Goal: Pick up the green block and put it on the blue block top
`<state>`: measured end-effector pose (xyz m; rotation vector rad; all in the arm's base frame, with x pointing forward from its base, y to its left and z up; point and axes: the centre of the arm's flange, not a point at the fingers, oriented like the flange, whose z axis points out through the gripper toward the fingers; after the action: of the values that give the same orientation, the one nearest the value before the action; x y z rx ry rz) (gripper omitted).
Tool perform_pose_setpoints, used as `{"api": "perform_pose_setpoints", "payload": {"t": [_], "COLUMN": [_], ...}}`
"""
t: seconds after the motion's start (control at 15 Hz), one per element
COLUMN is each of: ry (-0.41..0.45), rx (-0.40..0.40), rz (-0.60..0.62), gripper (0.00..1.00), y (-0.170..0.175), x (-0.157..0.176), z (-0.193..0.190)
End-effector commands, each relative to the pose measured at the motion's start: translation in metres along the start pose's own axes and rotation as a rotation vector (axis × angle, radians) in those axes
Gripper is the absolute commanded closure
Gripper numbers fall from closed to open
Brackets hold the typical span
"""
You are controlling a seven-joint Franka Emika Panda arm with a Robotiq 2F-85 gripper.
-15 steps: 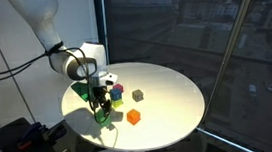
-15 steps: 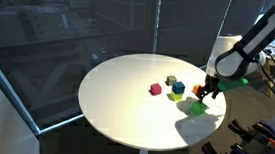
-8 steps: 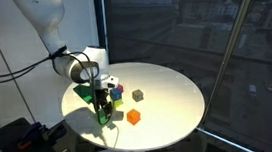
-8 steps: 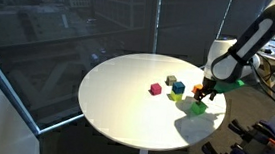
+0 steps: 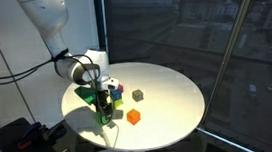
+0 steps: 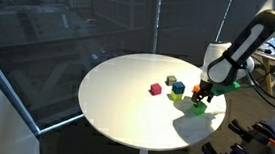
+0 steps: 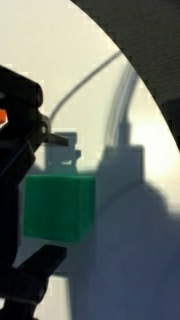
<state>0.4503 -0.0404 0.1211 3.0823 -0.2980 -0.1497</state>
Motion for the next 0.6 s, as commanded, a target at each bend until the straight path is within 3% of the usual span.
{"api": "perform_pose_setpoints", "payload": {"t": [0.0,0.07,0.13,0.27,0.53], "ry": [0.0,-0.003,-0.007,-0.01,-0.014], "rx": [-0.006,-0.006,-0.006,-0.008,-0.008], "rz": [-0.015,-0.015,-0.018,-0.02,-0.023], "gripper": [0.0,0.0,0.25,0.34,0.66], "y": [0.0014,0.0016,0.0018,0.0019,0.0013], "x": [0.007,0.007,0.0069,0.0068,0.0065], "z": [0.0063,0.0078,0.0091,0.0112,0.0119]}}
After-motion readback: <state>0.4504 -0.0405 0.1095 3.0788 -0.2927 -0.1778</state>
